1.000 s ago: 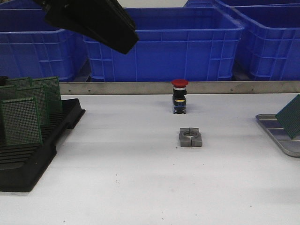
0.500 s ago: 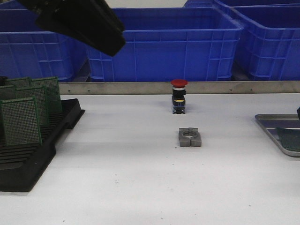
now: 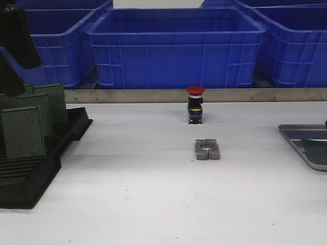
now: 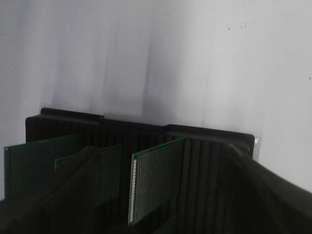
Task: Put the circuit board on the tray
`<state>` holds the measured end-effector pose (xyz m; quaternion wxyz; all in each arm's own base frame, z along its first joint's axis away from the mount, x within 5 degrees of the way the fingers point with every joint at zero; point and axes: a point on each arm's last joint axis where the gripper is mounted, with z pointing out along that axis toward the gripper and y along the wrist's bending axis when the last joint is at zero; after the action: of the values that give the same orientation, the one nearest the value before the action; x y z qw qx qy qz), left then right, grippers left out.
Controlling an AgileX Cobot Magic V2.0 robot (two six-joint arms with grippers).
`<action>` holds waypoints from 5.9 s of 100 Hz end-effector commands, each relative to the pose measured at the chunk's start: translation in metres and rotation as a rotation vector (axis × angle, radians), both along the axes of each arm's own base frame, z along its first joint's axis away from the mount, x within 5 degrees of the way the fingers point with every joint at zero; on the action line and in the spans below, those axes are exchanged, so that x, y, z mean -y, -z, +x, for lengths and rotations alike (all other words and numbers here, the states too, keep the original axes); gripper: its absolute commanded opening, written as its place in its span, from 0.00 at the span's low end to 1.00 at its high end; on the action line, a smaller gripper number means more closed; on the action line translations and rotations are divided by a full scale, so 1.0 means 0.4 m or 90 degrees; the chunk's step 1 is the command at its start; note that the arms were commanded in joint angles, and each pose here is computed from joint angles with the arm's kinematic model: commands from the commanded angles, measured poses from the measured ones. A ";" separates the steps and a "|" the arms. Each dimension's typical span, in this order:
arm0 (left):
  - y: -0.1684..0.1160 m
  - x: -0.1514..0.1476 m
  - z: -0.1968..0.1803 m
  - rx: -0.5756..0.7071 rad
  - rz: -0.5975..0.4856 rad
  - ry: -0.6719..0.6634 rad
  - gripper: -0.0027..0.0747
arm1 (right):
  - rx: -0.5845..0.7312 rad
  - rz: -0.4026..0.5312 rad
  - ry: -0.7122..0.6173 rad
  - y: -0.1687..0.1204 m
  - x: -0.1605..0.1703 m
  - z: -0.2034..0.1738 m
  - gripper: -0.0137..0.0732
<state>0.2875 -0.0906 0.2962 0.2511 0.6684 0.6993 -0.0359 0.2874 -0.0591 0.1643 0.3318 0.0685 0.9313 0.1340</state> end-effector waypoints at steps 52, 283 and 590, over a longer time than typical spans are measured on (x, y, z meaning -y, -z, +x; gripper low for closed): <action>0.123 -0.013 0.094 -0.045 0.054 -0.079 0.66 | 0.038 -0.009 -0.002 -0.041 0.005 0.009 0.89; -0.059 0.355 -0.041 -0.191 -0.326 0.149 0.01 | 0.350 0.051 -0.747 -0.196 -0.499 -0.109 0.33; -0.219 0.006 -0.008 -0.007 -0.380 -0.347 0.01 | 0.338 -0.109 -0.078 -0.349 -0.175 -0.147 0.09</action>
<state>0.2973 -0.1013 0.3546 0.3573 0.4109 0.8149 -0.1986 0.2390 0.0099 0.2898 0.5236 -0.0612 0.8421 0.1138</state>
